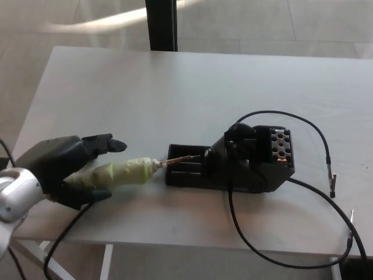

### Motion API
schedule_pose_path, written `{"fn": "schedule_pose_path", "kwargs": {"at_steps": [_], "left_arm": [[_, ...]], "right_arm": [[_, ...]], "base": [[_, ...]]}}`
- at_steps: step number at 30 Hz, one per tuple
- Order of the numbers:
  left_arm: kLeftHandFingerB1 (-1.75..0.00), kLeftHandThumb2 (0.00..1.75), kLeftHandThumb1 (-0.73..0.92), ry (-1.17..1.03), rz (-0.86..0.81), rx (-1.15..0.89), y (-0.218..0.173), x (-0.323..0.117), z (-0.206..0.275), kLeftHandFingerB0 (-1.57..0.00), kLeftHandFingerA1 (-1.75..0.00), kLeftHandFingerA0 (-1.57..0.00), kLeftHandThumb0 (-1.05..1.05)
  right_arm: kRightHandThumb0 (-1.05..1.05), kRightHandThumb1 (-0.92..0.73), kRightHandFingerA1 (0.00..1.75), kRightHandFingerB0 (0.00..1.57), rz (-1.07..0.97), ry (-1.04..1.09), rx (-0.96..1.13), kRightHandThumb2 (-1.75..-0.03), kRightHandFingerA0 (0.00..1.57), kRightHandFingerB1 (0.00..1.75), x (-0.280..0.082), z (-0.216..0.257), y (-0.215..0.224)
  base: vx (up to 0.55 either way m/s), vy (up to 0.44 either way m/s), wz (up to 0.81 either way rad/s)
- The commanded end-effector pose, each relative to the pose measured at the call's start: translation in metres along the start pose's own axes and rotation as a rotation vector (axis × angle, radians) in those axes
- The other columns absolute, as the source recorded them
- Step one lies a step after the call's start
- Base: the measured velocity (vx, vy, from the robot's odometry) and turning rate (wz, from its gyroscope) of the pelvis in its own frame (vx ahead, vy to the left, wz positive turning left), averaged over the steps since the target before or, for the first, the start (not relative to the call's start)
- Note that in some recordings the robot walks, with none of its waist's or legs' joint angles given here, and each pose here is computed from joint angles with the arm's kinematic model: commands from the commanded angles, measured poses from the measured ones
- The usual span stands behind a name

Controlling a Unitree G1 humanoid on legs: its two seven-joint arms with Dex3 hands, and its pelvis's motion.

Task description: Use the left hand of the robot to grab the soldering gun kept on the middle of the table and pull it out of its base and keep it on the left side of the base

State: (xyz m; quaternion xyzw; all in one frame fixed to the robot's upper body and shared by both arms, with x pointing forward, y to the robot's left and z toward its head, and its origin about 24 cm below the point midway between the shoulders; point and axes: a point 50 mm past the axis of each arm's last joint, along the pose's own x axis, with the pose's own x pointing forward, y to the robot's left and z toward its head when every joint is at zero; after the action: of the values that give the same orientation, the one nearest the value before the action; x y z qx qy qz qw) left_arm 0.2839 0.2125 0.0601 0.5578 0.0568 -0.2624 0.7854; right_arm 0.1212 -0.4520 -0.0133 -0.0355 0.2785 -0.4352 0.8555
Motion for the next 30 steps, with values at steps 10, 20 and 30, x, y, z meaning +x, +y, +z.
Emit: {"fn": "schedule_pose_path", "kwargs": {"at_steps": [10, 20, 30], "left_arm": [[-0.12, 0.9, 0.56, 0.102, -0.069, 0.25, -0.006, -0.013, -0.02, -0.09, -0.17, 0.0, -0.83], [-0.11, 0.93, 0.6, 0.122, 0.016, 0.286, 0.03, -0.027, -0.021, -0.08, -0.17, 0.0, -0.85], [-0.19, 0.89, 0.54, 0.141, 0.379, -0.176, 0.077, -0.078, -0.035, 0.0, -0.22, 0.0, -0.72]], "right_arm": [[-1.0, -0.61, 1.29, 0.1, -0.015, -0.021, 0.03, -0.91, 1.17, 1.47, 0.001, 0.007, -0.006], [-1.01, -0.61, 1.3, 0.06, -0.008, -0.021, 0.031, -0.89, 1.19, 1.46, 0.001, 0.008, -0.007], [-1.03, -0.59, 1.32, 0.08, -0.015, -0.018, 0.053, -0.88, 1.2, 1.47, 0.002, 0.01, -0.009]], "base": [[0.0, 0.0, 0.0], [0.0, 0.0, 0.0], [0.0, 0.0, 0.0]]}}
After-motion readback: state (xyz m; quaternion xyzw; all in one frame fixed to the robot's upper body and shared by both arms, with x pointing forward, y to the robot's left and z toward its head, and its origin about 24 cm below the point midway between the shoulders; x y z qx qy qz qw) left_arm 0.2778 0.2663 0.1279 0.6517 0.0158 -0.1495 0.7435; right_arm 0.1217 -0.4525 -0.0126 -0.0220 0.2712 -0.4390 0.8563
